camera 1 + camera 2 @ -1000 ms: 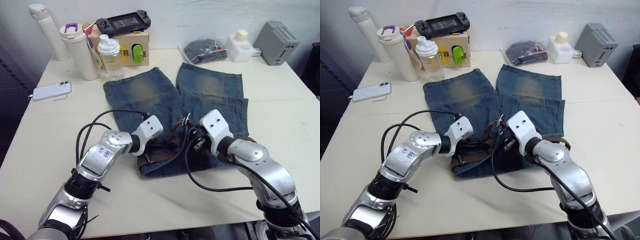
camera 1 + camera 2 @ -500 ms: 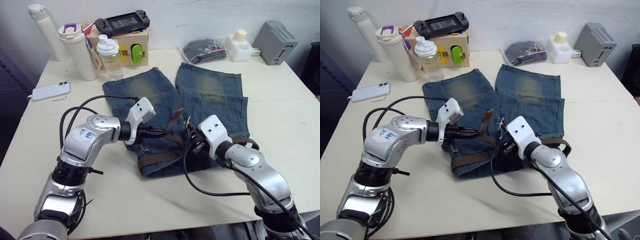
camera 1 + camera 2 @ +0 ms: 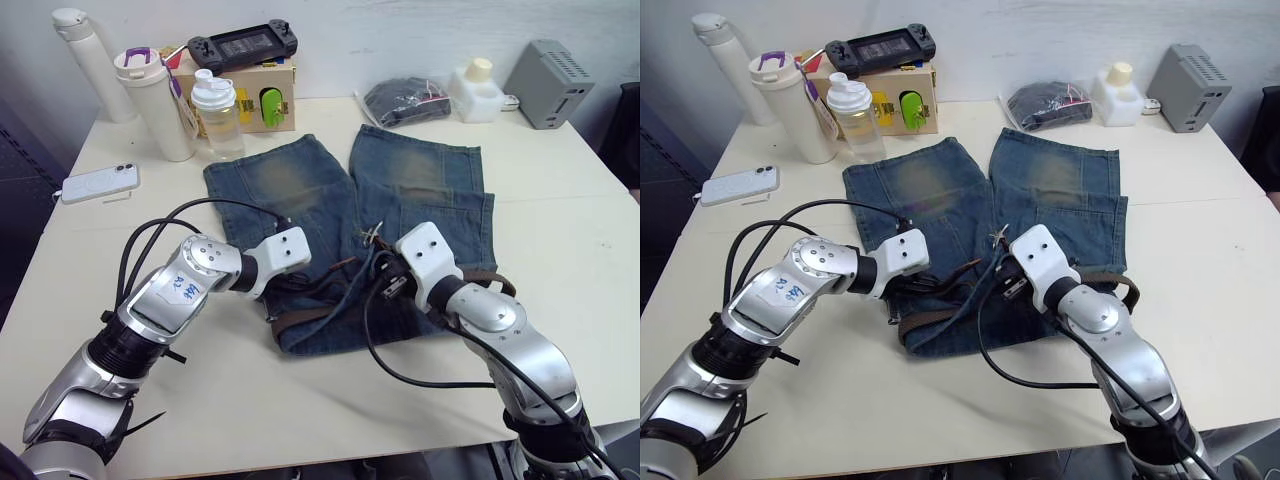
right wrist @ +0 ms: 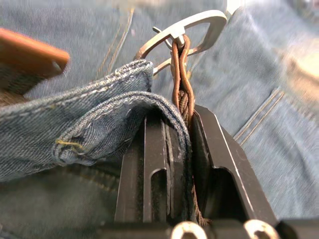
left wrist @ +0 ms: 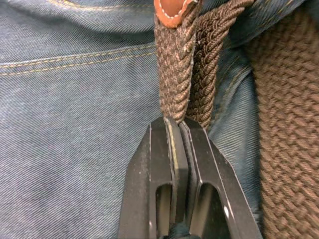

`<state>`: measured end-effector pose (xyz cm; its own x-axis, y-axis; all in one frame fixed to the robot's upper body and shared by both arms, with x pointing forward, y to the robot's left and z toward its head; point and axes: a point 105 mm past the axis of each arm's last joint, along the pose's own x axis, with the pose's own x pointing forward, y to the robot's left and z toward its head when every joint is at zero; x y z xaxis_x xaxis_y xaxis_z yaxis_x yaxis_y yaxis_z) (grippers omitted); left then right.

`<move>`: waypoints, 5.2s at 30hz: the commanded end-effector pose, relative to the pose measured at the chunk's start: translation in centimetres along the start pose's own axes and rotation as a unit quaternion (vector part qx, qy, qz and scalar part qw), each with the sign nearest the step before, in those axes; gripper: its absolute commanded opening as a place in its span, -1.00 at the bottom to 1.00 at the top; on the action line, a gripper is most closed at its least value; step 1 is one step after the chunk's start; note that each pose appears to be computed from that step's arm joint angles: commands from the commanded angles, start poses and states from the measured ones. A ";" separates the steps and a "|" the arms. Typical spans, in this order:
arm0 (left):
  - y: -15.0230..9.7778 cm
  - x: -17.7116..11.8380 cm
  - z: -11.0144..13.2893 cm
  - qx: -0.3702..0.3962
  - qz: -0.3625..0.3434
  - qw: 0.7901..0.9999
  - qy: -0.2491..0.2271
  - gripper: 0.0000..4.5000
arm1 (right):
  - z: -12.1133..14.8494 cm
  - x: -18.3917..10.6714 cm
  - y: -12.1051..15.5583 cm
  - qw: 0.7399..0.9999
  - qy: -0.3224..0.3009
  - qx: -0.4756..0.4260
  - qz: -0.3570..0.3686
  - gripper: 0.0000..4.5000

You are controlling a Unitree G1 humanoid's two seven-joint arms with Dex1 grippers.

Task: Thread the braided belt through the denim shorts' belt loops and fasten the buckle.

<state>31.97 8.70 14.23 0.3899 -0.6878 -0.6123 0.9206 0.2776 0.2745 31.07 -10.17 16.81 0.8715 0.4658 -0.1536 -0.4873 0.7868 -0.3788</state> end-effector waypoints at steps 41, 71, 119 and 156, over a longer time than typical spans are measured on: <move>0.0 0.9 0.3 -0.070 0.040 0.997 -0.020 -1.00 | -0.7 -0.6 3.3 0.995 0.023 -0.061 0.077 -1.00; -1.4 0.9 -1.2 -0.139 0.043 0.989 0.035 -1.00 | -0.6 0.9 2.6 0.997 0.067 0.019 -0.011 -1.00; 1.4 0.7 1.5 -0.113 -0.001 0.993 0.028 -1.00 | 1.5 1.1 2.2 0.994 0.037 -0.098 -0.044 -1.00; -0.2 1.8 4.9 -0.004 0.020 1.000 -0.008 -1.00 | -1.5 1.2 4.2 0.972 0.116 -0.201 0.038 -1.00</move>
<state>33.16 5.82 14.54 0.4247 -0.6282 -0.6520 0.8935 0.4069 0.1900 30.57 -7.55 14.22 0.8700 0.3478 -0.3495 -0.4905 0.5376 -0.6858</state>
